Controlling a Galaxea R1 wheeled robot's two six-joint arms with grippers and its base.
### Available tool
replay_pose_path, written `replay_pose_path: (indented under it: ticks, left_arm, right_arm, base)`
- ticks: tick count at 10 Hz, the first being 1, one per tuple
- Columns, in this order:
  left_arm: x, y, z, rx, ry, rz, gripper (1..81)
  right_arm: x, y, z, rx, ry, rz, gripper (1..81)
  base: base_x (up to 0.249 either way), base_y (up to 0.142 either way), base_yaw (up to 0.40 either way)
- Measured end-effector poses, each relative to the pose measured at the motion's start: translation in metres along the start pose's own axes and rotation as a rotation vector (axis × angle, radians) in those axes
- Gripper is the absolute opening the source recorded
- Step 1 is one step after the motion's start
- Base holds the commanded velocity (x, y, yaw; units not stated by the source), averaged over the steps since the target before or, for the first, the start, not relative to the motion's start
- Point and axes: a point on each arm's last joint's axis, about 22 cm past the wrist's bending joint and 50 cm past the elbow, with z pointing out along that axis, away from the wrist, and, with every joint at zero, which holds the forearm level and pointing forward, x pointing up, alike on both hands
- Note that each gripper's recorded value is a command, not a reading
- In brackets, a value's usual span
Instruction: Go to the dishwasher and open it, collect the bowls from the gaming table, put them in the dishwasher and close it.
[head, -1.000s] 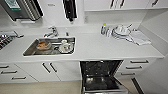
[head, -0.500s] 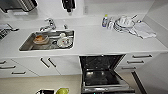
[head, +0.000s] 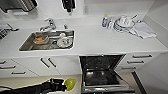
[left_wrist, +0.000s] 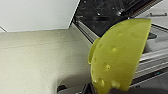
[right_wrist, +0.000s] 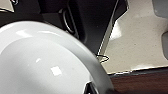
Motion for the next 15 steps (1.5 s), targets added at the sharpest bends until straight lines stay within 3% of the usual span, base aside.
replay_pose_path:
  ticks: [1,3,7,11,12,15]
  left_arm:
    - [0.016,0.018,0.006,-0.013,0.006,0.015,1.0]
    - [0.040,0.040,0.020,-0.001,0.002,0.038,1.0]
    - [0.090,0.116,0.044,-0.027,0.011,0.109,1.0]
    - [0.114,0.216,0.071,-0.087,0.004,0.178,1.0]
    - [0.116,0.227,0.080,-0.082,0.000,0.180,81.1]
    - [0.121,0.243,0.099,-0.056,-0.010,0.168,81.1]
  right_arm:
    - [-0.001,-0.004,0.002,0.006,-0.002,0.002,1.0]
    - [-0.001,-0.004,0.002,0.005,-0.001,0.002,1.0]
    - [-0.004,-0.018,0.007,0.024,-0.005,0.005,1.0]
    - [-0.002,-0.024,0.010,0.033,0.000,0.006,1.0]
    - [-0.001,-0.025,0.010,0.032,0.003,0.006,1.0]
    - [0.000,-0.029,0.012,0.038,0.010,0.008,1.0]
  base:
    - [0.000,0.000,0.000]
    - [0.000,0.000,0.000]
    - [0.000,0.000,0.000]
    - [0.000,0.000,0.000]
    - [0.000,0.000,0.000]
    - [0.000,0.000,0.000]
